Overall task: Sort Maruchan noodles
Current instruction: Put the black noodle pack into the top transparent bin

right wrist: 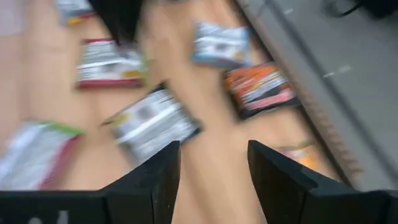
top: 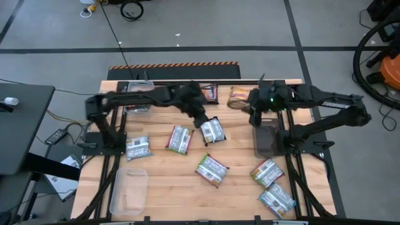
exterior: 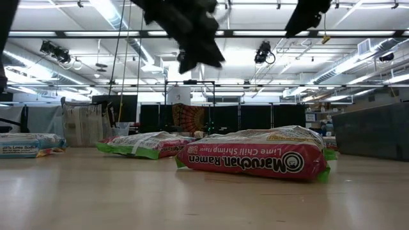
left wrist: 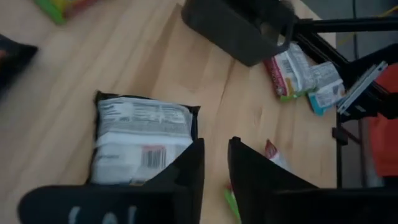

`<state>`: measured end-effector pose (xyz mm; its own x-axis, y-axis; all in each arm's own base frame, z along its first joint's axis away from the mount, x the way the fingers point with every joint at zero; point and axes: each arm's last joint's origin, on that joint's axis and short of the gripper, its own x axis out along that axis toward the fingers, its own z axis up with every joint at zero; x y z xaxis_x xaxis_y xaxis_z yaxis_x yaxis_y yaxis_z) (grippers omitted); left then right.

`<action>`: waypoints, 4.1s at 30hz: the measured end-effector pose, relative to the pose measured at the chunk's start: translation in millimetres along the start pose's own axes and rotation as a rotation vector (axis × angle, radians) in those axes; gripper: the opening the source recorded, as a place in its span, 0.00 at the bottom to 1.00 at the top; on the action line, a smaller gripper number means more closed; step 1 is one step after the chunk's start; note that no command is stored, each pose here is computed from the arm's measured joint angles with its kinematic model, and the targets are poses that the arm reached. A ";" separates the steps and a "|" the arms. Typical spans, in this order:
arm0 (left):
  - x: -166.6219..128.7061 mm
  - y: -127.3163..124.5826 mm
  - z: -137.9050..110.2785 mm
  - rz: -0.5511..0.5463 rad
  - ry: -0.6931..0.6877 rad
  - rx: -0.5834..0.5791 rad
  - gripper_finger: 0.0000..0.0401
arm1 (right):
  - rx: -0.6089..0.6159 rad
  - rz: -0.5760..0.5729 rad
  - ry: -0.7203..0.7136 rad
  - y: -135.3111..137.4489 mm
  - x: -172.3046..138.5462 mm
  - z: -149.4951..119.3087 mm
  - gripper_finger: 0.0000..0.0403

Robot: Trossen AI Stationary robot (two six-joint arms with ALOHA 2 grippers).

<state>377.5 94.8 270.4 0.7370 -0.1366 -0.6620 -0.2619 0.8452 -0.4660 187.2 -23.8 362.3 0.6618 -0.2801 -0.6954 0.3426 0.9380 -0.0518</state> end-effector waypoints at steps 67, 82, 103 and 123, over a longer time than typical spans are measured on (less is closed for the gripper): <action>-126.7 14.8 9.0 0.515 0.264 0.230 0.01 | -0.222 -0.060 0.007 57.8 38.6 6.1 0.44; -248.3 105.7 8.5 0.978 0.369 0.253 0.00 | -0.275 -0.189 -0.053 -6.9 55.7 30.8 0.44; -183.0 221.8 -4.8 0.740 0.687 0.013 0.02 | -0.215 -0.052 -0.058 -61.1 62.4 29.6 0.44; -198.0 174.1 -10.1 0.575 0.584 -0.264 0.39 | -0.078 -0.001 -0.097 -65.1 97.8 3.3 0.44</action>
<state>179.7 263.8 314.5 0.0258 -0.0294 -0.9992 -0.6857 0.7268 -0.0391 231.8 -112.9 300.1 0.7240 -0.2959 -0.6231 0.2932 0.9497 -0.1104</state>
